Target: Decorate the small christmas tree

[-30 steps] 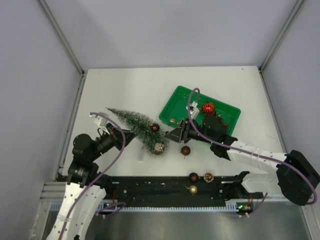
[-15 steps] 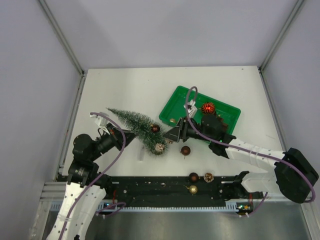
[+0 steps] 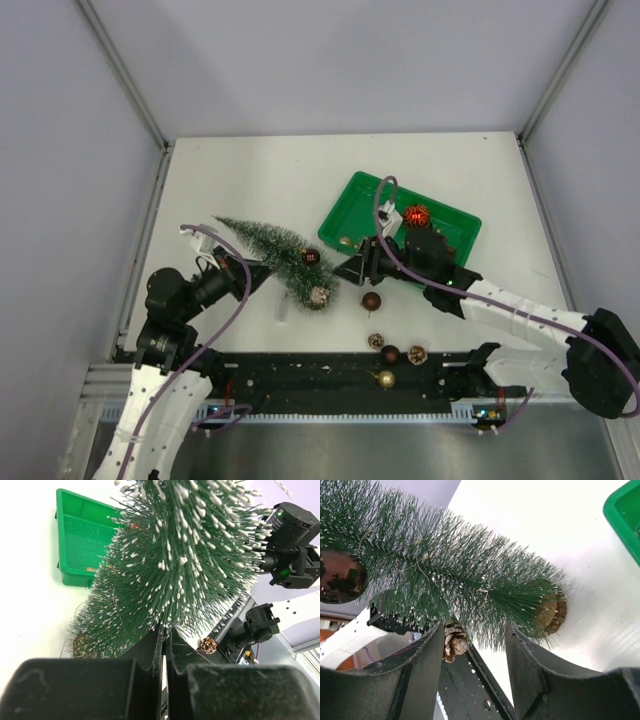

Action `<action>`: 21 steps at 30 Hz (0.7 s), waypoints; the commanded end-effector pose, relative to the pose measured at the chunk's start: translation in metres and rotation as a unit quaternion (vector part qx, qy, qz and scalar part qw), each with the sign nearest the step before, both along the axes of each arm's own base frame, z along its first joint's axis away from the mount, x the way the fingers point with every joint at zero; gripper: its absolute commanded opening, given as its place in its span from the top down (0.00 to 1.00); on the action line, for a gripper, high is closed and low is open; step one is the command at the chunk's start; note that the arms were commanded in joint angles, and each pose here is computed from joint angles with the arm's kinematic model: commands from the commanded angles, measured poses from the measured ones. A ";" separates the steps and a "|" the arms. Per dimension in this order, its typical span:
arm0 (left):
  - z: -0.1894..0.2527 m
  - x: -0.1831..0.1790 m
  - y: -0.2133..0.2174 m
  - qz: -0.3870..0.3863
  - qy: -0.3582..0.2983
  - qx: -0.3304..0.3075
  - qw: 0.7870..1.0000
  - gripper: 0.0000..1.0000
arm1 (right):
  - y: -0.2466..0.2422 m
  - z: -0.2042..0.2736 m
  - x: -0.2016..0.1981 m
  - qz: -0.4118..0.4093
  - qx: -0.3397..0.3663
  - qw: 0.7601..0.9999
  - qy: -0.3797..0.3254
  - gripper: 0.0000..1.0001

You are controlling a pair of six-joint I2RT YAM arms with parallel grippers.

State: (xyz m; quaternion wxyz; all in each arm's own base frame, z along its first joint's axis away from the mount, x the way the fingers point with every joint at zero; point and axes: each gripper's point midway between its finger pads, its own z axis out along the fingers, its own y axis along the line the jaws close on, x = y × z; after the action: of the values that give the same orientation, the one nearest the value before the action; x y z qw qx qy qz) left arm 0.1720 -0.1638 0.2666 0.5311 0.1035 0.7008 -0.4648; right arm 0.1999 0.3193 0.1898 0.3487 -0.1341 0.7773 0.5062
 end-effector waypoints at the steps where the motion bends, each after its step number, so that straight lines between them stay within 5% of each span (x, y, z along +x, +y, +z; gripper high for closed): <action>1: 0.004 -0.013 0.005 0.001 -0.027 -0.004 1.000 1.00 | -0.015 0.029 0.012 -0.041 -0.003 0.998 -0.042 0.49; 7: 0.003 -0.013 0.005 0.001 -0.026 -0.003 1.000 1.00 | -0.081 0.021 0.058 -0.201 -0.089 0.976 -0.012 0.50; 13: 0.002 -0.013 0.006 0.003 -0.027 0.000 1.000 1.00 | -0.203 -0.013 0.089 -0.418 -0.292 0.860 0.017 0.42; 21: 0.000 -0.012 0.005 0.003 -0.026 0.000 1.000 1.00 | -0.247 -0.067 0.102 -0.458 -0.385 0.799 0.059 0.31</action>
State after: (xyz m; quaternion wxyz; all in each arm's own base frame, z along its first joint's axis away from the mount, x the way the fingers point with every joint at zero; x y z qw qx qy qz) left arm 0.1722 -0.1638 0.2645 0.5297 0.1025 0.7021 -0.4648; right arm 0.2992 0.1026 0.1485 0.4346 0.1366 0.8893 0.0400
